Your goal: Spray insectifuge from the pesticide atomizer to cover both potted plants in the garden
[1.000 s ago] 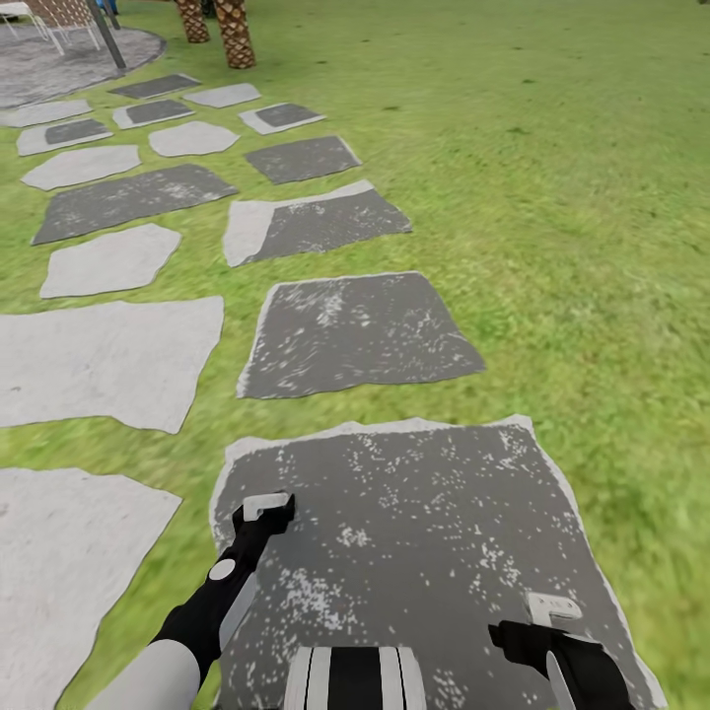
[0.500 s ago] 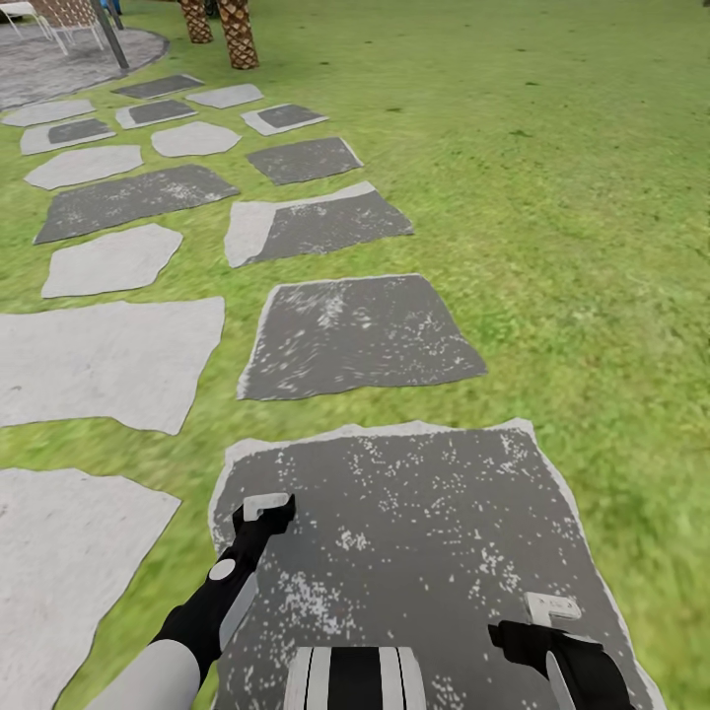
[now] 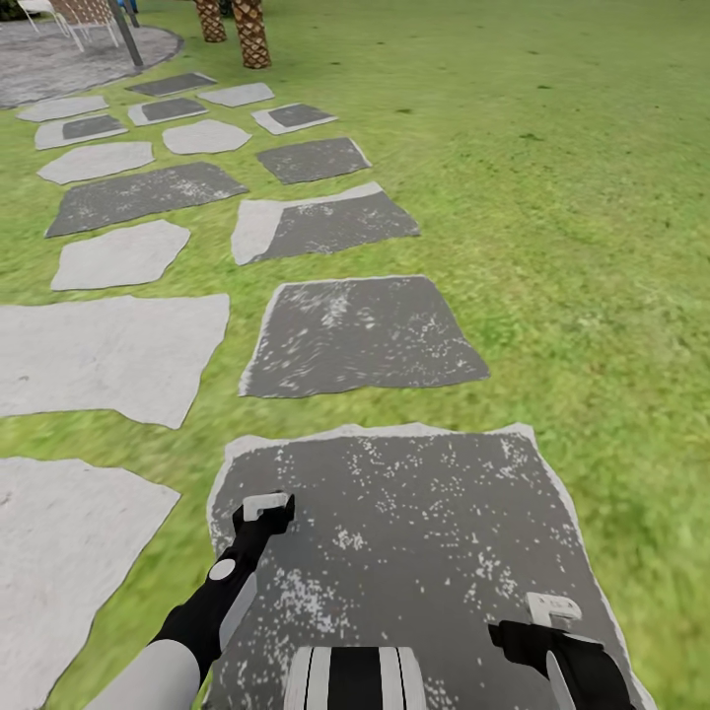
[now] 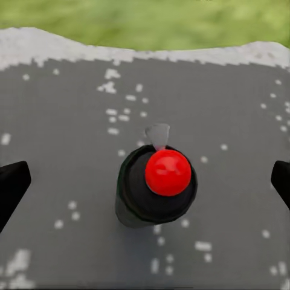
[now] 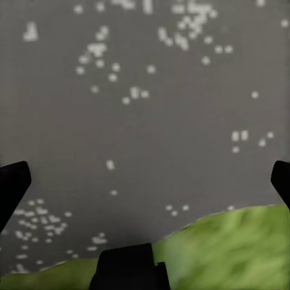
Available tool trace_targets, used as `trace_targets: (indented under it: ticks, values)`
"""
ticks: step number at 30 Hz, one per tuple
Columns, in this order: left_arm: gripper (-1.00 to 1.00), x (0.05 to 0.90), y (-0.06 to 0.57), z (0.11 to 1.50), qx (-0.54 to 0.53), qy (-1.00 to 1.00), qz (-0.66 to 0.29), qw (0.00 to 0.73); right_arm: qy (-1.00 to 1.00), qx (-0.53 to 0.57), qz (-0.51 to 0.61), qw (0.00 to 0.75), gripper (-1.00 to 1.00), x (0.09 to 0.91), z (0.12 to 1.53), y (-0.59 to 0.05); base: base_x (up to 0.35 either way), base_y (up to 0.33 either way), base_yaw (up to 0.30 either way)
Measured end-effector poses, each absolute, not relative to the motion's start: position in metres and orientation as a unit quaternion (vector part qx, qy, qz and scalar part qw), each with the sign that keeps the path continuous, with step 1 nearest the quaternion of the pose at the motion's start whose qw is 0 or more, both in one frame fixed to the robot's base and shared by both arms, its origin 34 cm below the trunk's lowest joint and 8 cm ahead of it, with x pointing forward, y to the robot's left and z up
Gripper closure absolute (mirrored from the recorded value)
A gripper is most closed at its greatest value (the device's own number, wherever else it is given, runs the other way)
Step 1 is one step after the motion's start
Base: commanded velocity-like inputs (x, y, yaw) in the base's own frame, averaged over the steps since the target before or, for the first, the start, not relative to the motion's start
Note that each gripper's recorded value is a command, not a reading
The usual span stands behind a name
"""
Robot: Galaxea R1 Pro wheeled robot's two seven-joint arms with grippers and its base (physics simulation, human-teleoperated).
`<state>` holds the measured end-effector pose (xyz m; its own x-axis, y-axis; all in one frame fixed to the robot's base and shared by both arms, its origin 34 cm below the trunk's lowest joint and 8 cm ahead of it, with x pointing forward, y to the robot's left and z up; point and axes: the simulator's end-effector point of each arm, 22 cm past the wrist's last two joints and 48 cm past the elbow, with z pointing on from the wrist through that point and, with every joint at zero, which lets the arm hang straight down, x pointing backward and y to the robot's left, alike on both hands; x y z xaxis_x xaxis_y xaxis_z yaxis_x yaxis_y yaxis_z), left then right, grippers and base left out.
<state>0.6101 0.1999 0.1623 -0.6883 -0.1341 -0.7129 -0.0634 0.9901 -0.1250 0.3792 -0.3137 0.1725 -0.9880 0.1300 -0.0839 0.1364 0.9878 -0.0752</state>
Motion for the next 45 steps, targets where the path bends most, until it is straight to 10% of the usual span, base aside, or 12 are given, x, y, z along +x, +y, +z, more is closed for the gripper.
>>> trace_targets:
  ticks: [45]
  values:
    - [-1.00,0.603,0.199,0.152,-0.054,0.922,-0.045,0.382,0.996,0.066,-0.041,0.030,-1.00,0.373,0.167,-0.314,0.023,-0.032,0.030]
